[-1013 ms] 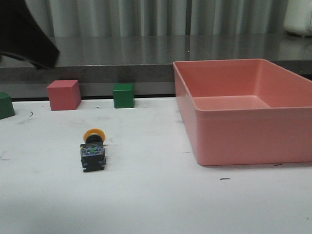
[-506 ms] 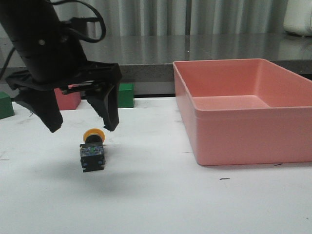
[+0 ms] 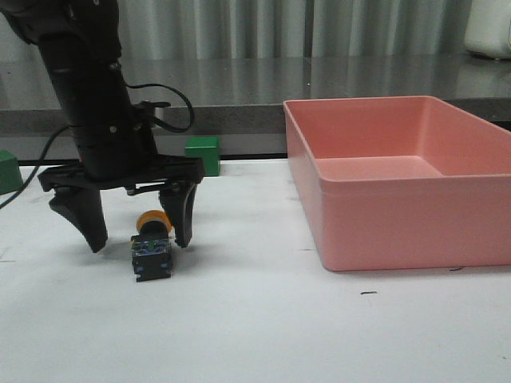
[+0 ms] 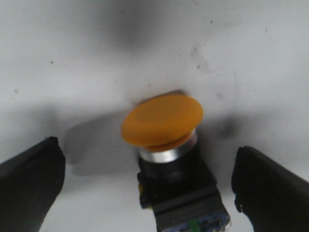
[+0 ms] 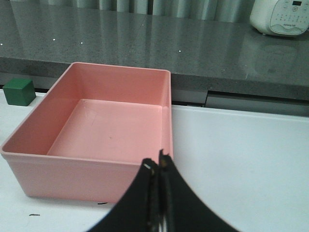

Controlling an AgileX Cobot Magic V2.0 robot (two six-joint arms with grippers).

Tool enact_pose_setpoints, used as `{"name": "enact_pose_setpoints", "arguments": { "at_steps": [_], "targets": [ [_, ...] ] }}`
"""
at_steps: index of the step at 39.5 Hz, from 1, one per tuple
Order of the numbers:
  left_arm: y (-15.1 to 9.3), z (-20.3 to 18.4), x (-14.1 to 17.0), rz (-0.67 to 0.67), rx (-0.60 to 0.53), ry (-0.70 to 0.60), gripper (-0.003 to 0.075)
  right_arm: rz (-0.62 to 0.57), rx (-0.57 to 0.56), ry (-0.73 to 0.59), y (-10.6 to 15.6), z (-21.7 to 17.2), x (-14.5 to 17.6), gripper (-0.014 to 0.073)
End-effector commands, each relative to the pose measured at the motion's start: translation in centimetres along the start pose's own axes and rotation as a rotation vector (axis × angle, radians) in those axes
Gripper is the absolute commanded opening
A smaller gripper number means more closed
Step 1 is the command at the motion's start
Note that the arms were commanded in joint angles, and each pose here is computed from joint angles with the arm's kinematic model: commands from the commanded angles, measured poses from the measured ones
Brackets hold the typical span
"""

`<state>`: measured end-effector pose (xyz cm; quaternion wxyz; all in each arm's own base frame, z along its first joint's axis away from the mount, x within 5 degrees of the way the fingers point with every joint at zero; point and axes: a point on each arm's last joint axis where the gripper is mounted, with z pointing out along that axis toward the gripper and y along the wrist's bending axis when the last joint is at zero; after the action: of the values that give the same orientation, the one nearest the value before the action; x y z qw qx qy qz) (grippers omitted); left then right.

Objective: Place and stand button with both arms
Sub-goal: 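Lower the left gripper over the button and grasp its body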

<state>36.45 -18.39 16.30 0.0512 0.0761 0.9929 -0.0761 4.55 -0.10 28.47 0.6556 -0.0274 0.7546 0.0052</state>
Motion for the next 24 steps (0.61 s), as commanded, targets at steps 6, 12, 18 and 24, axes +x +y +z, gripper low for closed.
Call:
{"name": "enact_pose_setpoints", "arguments": {
  "at_steps": [6,12,18,24],
  "targets": [
    [-0.68,-2.62,-1.07,-0.008,0.032,-0.07,0.0662,-0.022,0.005,-0.098,-0.03,-0.19,-1.46,-0.0072],
    [-0.65,-2.58,-0.96,-0.008,0.029,-0.057,0.0522,-0.022,0.005,-0.098,-0.03,-0.19,-1.46,-0.0072],
    [-0.65,-2.58,-0.9,-0.009,0.029,-0.05,0.0291,-0.022,0.005,-0.098,-0.03,-0.19,-1.46,-0.0072],
    [-0.81,-3.16,-1.13,-0.004,0.03,-0.047,0.0179,-0.022,0.005,-0.098,-0.03,-0.19,-1.46,-0.0072]
  ]
}}
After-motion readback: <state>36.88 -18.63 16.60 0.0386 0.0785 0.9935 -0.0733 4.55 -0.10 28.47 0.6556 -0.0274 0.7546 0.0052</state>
